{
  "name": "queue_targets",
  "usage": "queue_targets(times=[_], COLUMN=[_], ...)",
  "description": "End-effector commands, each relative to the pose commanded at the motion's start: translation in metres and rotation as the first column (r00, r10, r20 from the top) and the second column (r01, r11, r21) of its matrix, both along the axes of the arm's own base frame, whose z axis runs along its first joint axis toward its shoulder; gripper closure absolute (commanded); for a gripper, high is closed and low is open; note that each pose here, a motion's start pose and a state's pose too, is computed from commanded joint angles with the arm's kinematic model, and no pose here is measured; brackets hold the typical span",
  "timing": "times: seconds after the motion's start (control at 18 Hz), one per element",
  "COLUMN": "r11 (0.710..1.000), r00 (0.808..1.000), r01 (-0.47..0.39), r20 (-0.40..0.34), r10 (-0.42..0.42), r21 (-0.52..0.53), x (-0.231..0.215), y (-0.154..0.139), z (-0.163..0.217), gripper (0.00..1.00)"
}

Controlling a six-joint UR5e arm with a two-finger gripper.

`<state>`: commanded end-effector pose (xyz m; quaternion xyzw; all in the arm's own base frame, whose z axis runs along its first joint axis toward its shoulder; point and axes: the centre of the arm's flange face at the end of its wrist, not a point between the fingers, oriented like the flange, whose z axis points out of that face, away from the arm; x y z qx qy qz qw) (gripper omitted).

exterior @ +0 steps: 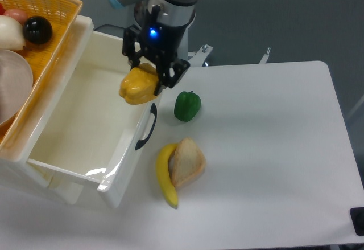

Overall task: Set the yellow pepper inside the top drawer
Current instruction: 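Carry the yellow pepper over the open white drawer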

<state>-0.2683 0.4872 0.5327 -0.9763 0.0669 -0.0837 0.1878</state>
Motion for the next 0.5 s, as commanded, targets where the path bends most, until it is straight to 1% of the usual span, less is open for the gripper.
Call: queue_targets(times=[0.22, 0.33, 0.5], r11=[1.0, 1.0, 1.0], r00=[1.0, 1.0, 1.0], r01=[-0.007, 0.007, 0.007], r20=[0.007, 0.006, 0.02], r10=[0.007, -0.007, -0.007], r21=[-0.001, 0.002, -0.01], x=[0.024, 0.037, 0.051], y=[0.014, 0.019, 0.026], z=[-0.016, -0.018, -0.023], gripper=[0.75, 0.75, 0.75])
